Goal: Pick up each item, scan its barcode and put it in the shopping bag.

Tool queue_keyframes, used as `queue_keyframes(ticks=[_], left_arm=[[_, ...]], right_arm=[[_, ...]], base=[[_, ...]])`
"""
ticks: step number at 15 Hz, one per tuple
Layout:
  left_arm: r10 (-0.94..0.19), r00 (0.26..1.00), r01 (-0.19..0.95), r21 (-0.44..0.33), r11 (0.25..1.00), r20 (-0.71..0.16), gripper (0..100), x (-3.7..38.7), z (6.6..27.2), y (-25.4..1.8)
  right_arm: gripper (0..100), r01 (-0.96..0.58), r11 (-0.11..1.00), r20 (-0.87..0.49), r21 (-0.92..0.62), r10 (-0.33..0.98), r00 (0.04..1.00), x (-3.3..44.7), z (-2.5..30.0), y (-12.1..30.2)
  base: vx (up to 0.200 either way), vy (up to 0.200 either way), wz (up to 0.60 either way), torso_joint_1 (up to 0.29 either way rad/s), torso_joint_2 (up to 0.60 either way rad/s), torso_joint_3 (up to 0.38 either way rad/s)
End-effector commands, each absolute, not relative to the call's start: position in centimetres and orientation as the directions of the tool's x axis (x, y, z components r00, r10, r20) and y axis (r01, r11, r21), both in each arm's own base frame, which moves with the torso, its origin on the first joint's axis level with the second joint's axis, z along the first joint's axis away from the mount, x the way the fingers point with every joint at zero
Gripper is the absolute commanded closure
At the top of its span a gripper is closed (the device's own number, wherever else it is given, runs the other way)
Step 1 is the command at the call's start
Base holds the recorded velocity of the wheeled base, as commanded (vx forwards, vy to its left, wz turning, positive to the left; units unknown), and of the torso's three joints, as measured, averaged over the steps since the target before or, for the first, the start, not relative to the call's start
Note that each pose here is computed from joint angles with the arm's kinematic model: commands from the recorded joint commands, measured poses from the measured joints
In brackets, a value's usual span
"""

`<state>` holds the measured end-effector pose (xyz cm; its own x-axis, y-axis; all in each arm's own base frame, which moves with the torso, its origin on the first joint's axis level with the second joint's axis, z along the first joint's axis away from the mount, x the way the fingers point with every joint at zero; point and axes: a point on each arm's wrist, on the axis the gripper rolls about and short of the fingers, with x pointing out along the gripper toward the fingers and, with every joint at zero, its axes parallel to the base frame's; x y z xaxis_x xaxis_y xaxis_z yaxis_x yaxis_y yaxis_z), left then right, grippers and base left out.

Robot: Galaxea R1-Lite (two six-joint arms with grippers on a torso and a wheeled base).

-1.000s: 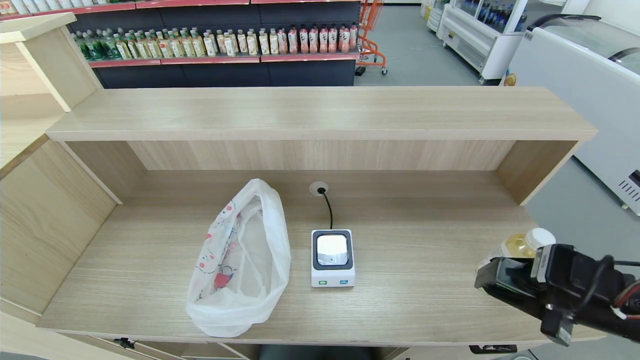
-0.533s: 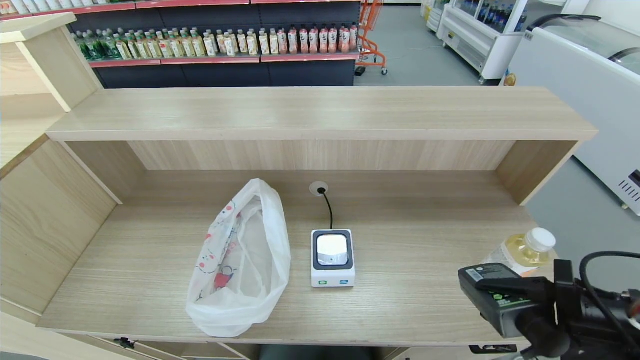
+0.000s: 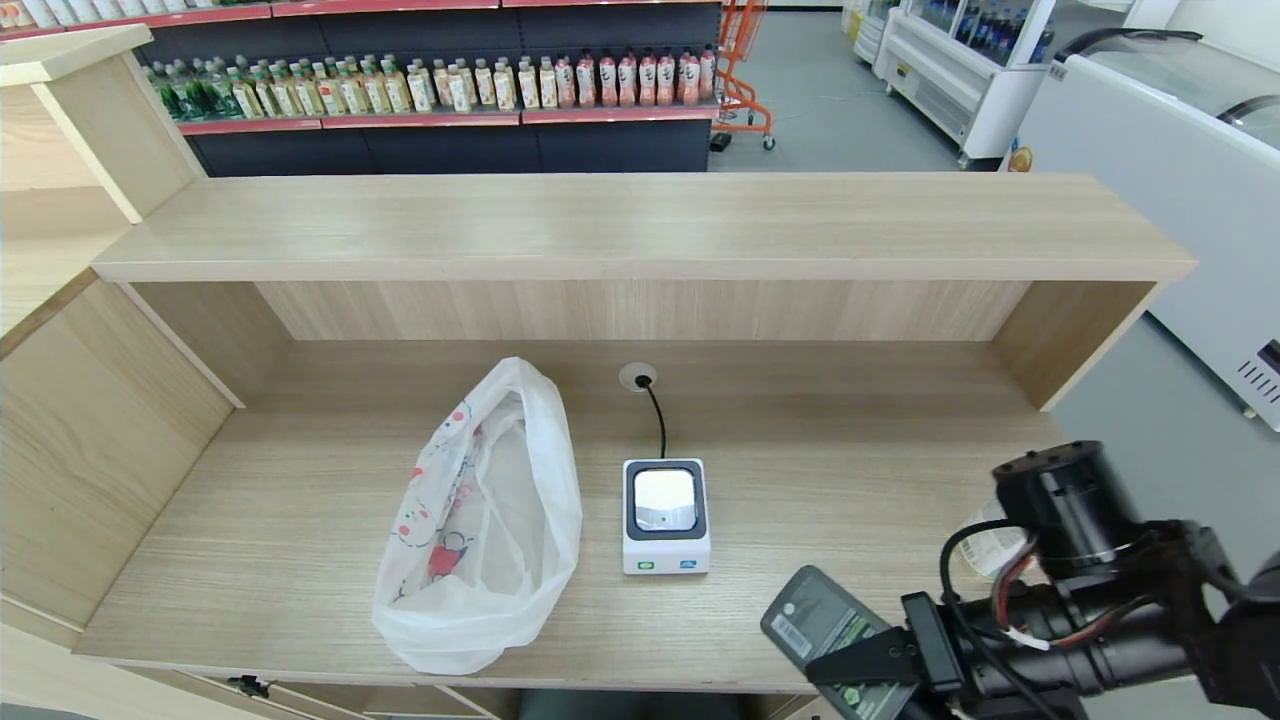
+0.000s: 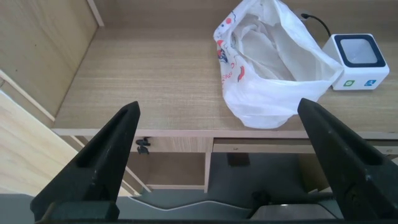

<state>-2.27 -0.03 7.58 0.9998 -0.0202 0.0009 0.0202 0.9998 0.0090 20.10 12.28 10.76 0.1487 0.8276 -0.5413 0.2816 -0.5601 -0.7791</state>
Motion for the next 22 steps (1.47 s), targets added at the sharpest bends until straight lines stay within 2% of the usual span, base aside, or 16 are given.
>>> queue_keyframes(ticks=[1, 4, 9, 17, 22], left_arm=[[-0.020, 1.000, 0.020, 0.009, 1.000, 0.002, 0, -2.3, 7.6, 0.0], [-0.020, 1.000, 0.020, 0.009, 1.000, 0.002, 0, -2.3, 7.6, 0.0], [-0.020, 1.000, 0.020, 0.009, 1.000, 0.002, 0, -2.3, 7.6, 0.0], [-0.020, 1.000, 0.020, 0.009, 1.000, 0.002, 0, -2.3, 7.6, 0.0], [-0.020, 1.000, 0.020, 0.009, 1.000, 0.002, 0, -2.3, 7.6, 0.0]], right_arm=[[100, 0.323, -0.533, -0.569, -0.782, 0.822, -0.024, 21.5, 7.5, 16.1], [100, 0.353, -0.515, -0.564, -0.781, 0.824, -0.045, 22.1, 7.4, 17.3], [100, 0.450, -0.415, -0.507, -0.791, 0.856, -0.101, 22.4, 8.5, 20.7], [100, 0.538, -0.345, -0.482, -0.769, 0.866, -0.134, 21.3, 9.3, 22.0], [100, 0.648, -0.166, -0.346, -0.743, 0.925, -0.159, 22.2, 11.9, 23.9]], base=[[0.000, 0.000, 0.00, 0.000, 0.00, 0.000], [0.000, 0.000, 0.00, 0.000, 0.00, 0.000], [0.000, 0.000, 0.00, 0.000, 0.00, 0.000], [0.000, 0.000, 0.00, 0.000, 0.00, 0.000], [0.000, 0.000, 0.00, 0.000, 0.00, 0.000]])
